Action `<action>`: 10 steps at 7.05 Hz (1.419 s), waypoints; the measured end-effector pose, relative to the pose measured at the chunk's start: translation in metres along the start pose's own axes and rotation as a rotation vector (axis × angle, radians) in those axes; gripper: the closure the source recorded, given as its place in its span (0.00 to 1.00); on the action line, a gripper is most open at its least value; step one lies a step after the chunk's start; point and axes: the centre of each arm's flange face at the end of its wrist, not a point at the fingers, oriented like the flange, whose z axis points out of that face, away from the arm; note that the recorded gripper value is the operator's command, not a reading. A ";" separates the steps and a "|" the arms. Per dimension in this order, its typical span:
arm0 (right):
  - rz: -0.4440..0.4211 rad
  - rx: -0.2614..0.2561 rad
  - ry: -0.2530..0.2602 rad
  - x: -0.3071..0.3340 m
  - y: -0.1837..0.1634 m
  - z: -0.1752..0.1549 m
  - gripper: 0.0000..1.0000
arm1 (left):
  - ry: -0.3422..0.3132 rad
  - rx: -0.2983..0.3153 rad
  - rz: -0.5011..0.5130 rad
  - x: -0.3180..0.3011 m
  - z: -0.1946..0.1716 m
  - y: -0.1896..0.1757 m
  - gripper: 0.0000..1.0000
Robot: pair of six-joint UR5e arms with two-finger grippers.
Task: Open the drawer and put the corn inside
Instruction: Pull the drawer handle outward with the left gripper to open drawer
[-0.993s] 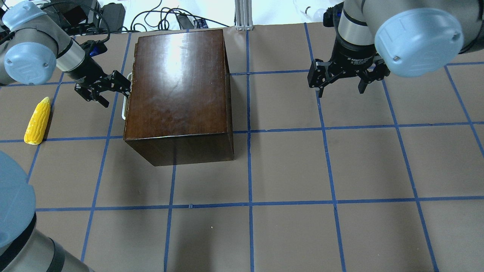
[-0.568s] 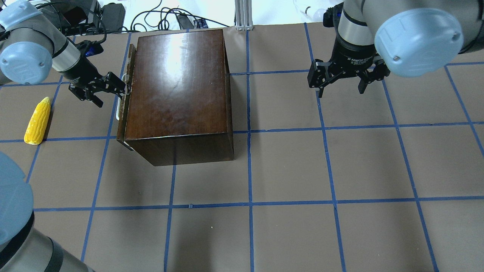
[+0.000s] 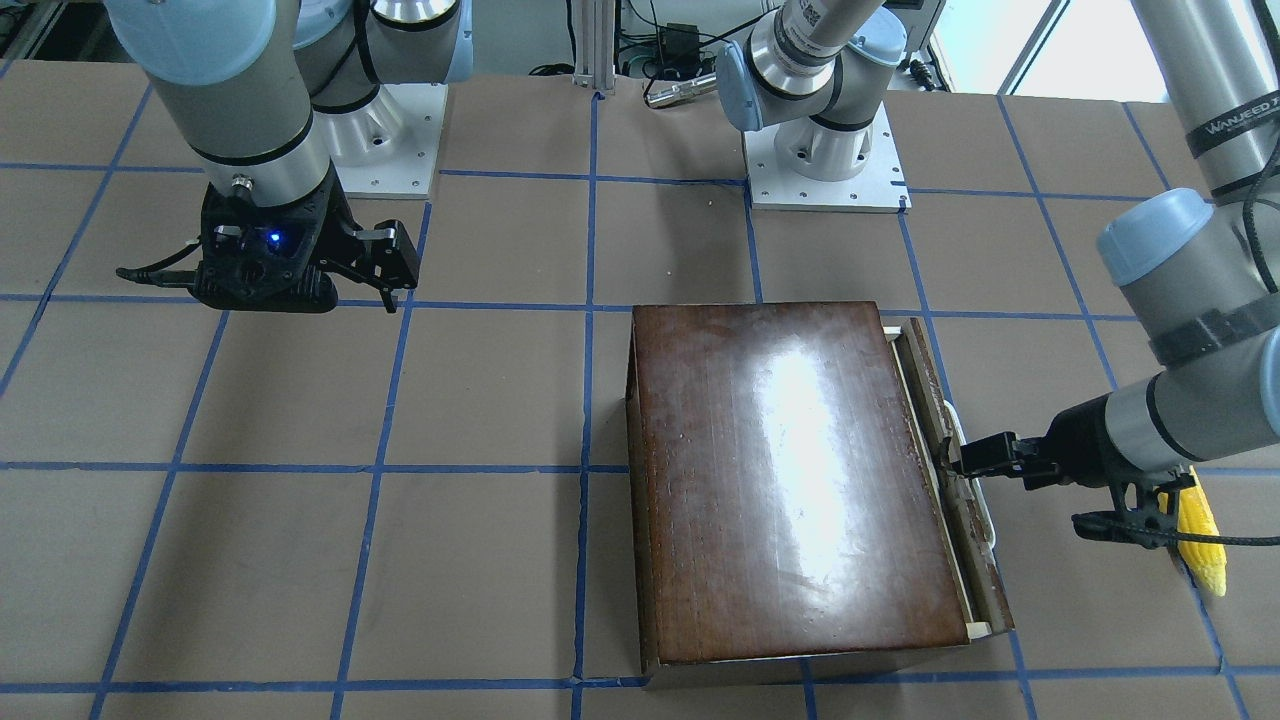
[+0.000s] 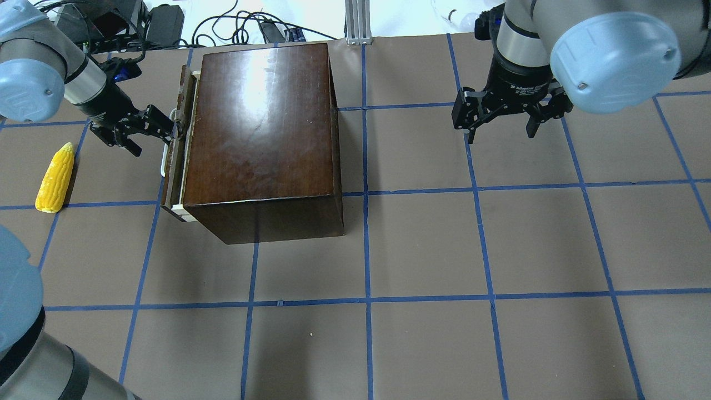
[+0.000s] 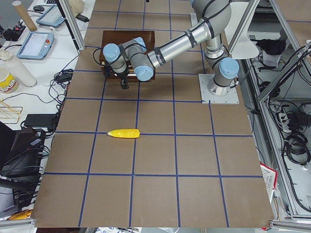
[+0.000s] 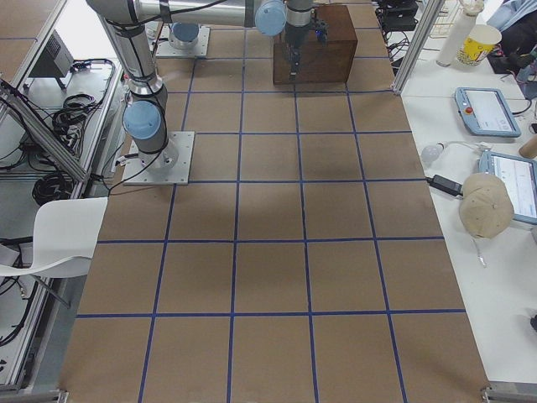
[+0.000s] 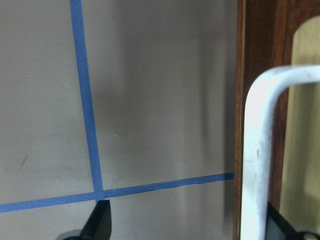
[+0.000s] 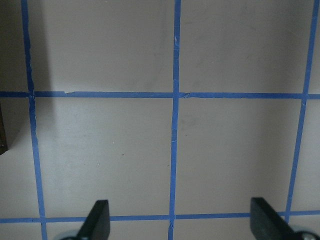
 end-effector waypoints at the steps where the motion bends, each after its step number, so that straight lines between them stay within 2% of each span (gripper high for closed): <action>1: 0.000 0.001 0.000 0.000 0.000 0.000 0.00 | 0.002 0.001 0.010 -0.008 -0.001 0.001 0.00; 5: 0.000 0.000 0.000 0.000 0.000 0.000 0.00 | -0.001 0.006 0.037 -0.019 -0.006 0.003 0.00; 10: 0.000 0.000 0.000 0.000 0.000 0.000 0.00 | -0.037 -0.008 0.075 -0.036 -0.010 0.007 0.00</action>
